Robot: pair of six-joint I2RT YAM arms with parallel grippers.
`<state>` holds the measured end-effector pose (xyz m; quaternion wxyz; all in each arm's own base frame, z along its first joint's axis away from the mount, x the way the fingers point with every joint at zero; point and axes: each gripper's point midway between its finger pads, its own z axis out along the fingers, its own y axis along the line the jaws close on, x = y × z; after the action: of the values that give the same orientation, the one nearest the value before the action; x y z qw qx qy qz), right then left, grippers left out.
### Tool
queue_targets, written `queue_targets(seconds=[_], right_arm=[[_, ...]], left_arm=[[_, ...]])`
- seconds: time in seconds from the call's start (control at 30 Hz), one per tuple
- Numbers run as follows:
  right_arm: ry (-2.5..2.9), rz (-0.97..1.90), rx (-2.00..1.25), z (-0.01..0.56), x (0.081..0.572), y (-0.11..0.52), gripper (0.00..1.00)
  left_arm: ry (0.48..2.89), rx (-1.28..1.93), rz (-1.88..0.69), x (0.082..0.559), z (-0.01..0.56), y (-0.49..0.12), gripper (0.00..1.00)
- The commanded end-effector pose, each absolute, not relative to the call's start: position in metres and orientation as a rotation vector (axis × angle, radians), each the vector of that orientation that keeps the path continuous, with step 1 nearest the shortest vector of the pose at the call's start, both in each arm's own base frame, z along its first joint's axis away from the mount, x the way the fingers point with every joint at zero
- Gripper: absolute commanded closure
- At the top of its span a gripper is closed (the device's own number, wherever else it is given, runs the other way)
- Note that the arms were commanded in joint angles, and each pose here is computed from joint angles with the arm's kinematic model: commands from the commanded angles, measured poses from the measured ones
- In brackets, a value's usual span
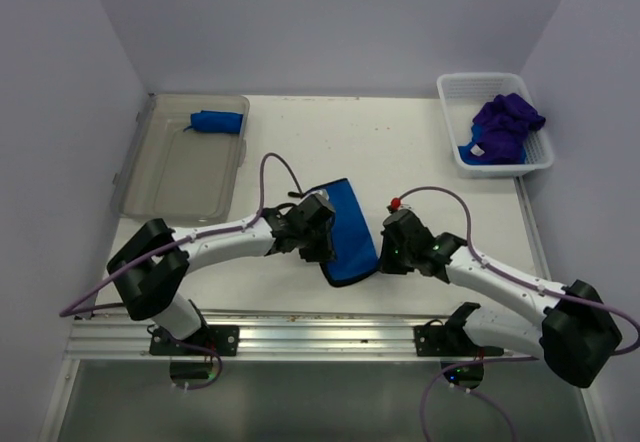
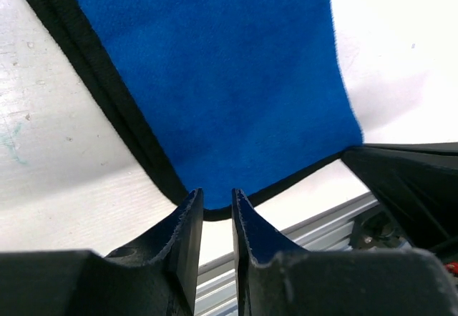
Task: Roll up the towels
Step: Fold the towel
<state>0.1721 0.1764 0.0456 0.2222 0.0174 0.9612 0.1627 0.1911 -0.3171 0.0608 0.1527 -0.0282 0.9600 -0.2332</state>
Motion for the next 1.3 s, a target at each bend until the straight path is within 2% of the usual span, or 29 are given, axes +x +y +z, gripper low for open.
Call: queue_targets(seconds=[0.0, 0.07, 0.13, 0.3, 0.33, 0.4, 0.5, 0.53, 0.67, 1.0, 1.2, 1.23, 1.27], right_arm=[[2.608, 0.305, 0.030, 0.055, 0.198, 0.166, 0.93], [2.598, 0.248, 0.028, 0.053, 0.212, 0.157, 0.87], [2.620, 0.270, 0.070, 0.055, 0.226, 0.152, 0.86], [2.585, 0.353, 0.147, 0.064, 0.221, 0.153, 0.54], [2.549, 0.401, 0.174, 0.072, 0.220, 0.155, 0.44], [2.550, 0.465, 0.221, 0.065, 0.208, 0.157, 0.43], [2.524, 0.581, 0.372, 0.060, 0.199, 0.170, 0.44], [2.515, 0.599, 0.392, 0.058, 0.198, 0.173, 0.49], [2.496, 0.670, 0.526, 0.049, 0.195, 0.179, 0.55], [2.517, 0.649, 0.679, 0.010, 0.194, 0.181, 0.58], [2.457, 0.612, 0.658, 0.016, 0.208, 0.178, 0.76], [2.459, 0.604, 0.651, 0.016, 0.208, 0.177, 0.84], [2.455, 0.607, 0.647, 0.018, 0.209, 0.178, 0.88]], left_arm=[[2.688, -0.008, -0.687, 0.209, 0.072, -0.329, 0.74], [2.699, -0.004, -0.658, 0.218, 0.064, -0.330, 0.75], [2.677, 0.005, -0.625, 0.232, 0.063, -0.330, 0.77], [2.636, 0.025, -0.640, 0.259, 0.065, -0.335, 0.79], [2.634, 0.025, -0.637, 0.263, 0.063, -0.336, 0.79], [2.622, 0.056, -0.671, 0.270, 0.067, -0.342, 0.80], [2.644, 0.100, -0.669, 0.276, 0.058, -0.349, 0.81], [2.670, 0.111, -0.659, 0.275, 0.048, -0.350, 0.82], [2.699, 0.131, -0.647, 0.275, 0.033, -0.353, 0.83], [2.756, 0.126, -0.643, 0.266, 0.012, -0.350, 0.85], [2.765, 0.139, -0.649, 0.265, 0.008, -0.350, 0.85], [2.769, 0.142, -0.650, 0.265, 0.007, -0.350, 0.85], [2.771, 0.142, -0.648, 0.264, 0.006, -0.350, 0.85]])
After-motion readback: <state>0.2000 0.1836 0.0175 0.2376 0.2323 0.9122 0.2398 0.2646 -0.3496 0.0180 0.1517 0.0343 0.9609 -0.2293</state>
